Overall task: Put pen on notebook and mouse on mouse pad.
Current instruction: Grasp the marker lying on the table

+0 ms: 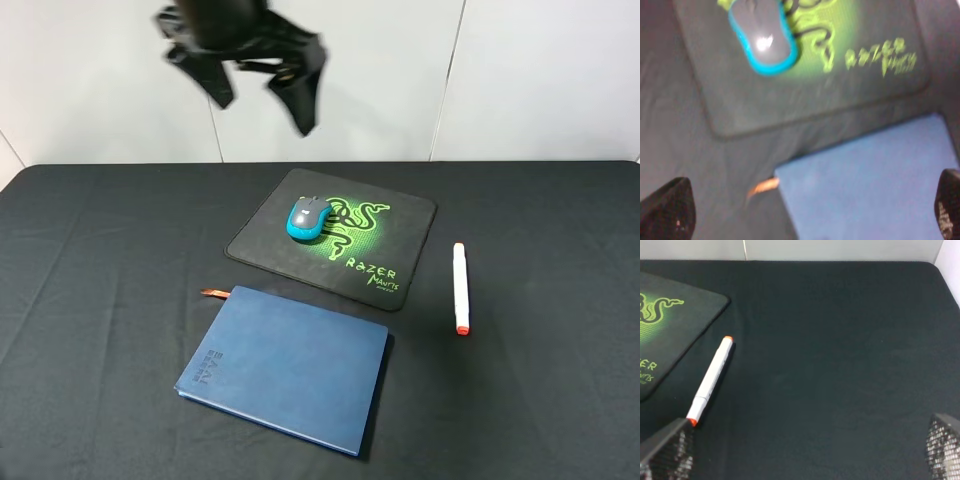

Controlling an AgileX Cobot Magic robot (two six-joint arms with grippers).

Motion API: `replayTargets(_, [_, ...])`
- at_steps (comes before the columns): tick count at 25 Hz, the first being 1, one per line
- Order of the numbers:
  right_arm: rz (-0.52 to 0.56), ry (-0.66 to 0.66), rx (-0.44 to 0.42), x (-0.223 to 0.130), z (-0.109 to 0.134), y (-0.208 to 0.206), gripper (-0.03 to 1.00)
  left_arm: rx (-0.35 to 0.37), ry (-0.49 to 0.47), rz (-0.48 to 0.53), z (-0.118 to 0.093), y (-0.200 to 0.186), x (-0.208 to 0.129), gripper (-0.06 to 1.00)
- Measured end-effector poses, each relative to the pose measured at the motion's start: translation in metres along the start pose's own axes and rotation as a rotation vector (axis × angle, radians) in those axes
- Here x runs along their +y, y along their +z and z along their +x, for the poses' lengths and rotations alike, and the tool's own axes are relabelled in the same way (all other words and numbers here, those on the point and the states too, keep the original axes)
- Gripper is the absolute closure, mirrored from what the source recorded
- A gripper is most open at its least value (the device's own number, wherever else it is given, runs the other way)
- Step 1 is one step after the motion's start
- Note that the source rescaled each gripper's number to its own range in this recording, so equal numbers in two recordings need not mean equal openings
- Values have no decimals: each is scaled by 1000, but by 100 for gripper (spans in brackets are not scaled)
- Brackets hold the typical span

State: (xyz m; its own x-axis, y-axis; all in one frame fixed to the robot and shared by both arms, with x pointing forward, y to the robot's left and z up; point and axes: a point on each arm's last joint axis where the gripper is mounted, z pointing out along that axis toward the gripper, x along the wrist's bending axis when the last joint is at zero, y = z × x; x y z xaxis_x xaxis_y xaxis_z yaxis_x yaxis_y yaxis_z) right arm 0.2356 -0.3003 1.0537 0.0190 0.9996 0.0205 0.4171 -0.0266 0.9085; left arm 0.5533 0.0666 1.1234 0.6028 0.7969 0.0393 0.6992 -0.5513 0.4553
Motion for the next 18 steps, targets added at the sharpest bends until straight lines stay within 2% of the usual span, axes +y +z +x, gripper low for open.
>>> replayTargets(6, [0,0,0,0,0,0,-3,32,13,-9,4,-47,-50,7])
replayTargets(11, [0,0,0,0,0,0,-3,33,11,-52,4,-86,-95,-4])
replayTargets(18, [0,0,0,0,0,0,-3,33,9,-102,4,-117,-158,-6])
